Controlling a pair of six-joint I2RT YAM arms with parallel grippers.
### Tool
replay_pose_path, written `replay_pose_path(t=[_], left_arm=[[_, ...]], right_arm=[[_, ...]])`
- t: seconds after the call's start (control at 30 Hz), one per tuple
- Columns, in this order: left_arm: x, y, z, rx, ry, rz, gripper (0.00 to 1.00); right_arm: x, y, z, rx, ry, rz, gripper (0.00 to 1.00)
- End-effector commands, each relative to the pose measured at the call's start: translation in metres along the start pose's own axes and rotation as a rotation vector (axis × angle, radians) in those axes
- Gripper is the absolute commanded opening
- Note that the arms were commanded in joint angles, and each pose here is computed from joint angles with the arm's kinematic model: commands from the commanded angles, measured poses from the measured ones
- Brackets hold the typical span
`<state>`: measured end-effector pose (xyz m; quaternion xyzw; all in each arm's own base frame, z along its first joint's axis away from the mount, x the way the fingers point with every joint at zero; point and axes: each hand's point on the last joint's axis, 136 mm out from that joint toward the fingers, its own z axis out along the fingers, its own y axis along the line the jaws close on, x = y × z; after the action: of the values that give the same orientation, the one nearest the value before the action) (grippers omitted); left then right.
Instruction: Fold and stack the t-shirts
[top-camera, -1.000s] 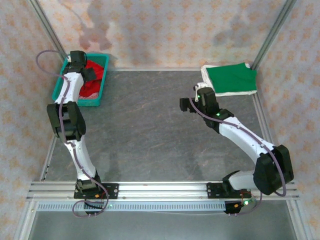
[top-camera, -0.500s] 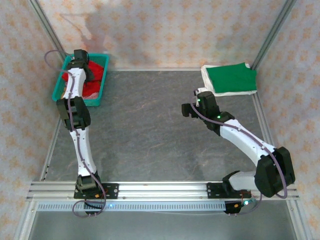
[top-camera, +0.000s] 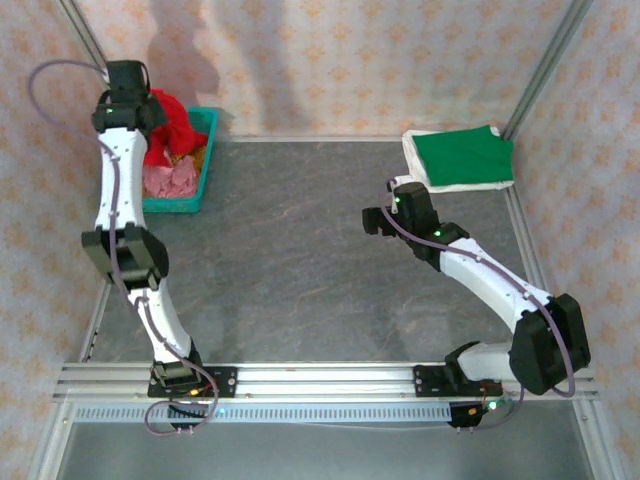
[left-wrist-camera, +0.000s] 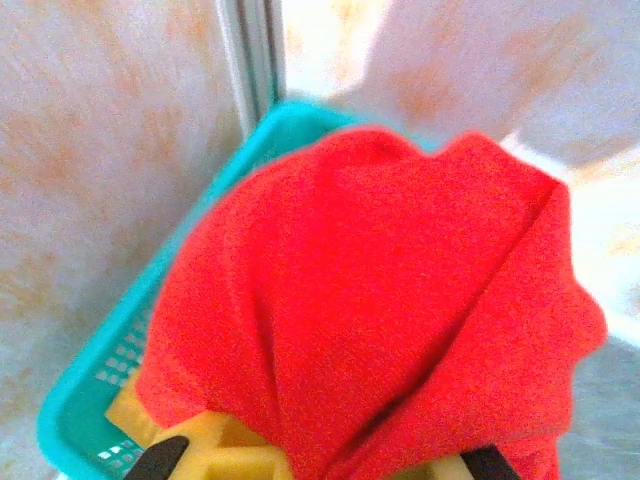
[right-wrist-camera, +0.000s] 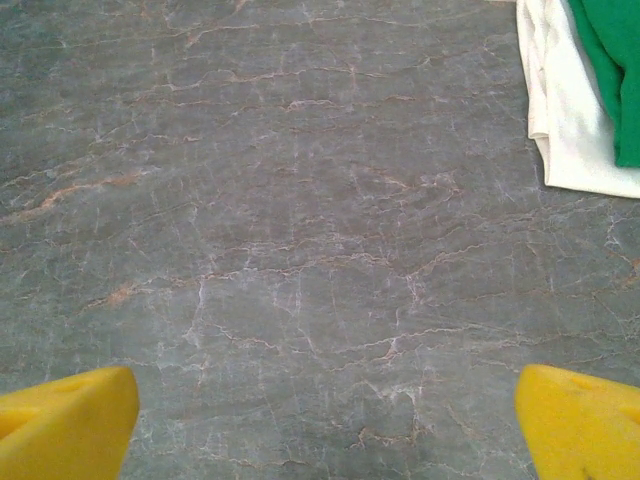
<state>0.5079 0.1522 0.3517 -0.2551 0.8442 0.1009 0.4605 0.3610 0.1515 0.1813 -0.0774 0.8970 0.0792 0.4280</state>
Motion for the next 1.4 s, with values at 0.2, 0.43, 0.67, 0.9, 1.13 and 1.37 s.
replay_pose_path(t=[0.2, 0.43, 0.67, 0.9, 1.13, 1.37], left_arm=[[-0.049, -0.073, -0.224, 0.376, -0.316, -0.035, 0.00], [0.037, -0.126, -0.275, 0.637, -0.208, -0.118, 0.00], [0.134, -0.203, -0.174, 0.593, 0.096, 0.065, 0.21], [0.167, -0.229, -0.135, 0.569, 0.204, 0.158, 0.46], [0.230, -0.174, -0.131, 0.507, 0.231, 0.166, 0.60], [0.360, -0.117, -0.106, 0.345, 0.554, 0.182, 0.58]], right_arm=[[-0.035, 0.004, -0.017, -0.008, -0.110, 0.031, 0.97], [-0.043, -0.007, -0.029, 0.037, -0.185, 0.091, 0.97], [-0.039, -0.017, -0.024, 0.087, -0.190, 0.125, 0.97], [-0.027, -0.004, -0.010, 0.031, -0.116, 0.140, 0.97], [-0.001, 0.038, 0.002, -0.212, -0.052, 0.110, 0.91], [0.018, 0.119, 0.040, -0.308, 0.131, -0.178, 0.84]])
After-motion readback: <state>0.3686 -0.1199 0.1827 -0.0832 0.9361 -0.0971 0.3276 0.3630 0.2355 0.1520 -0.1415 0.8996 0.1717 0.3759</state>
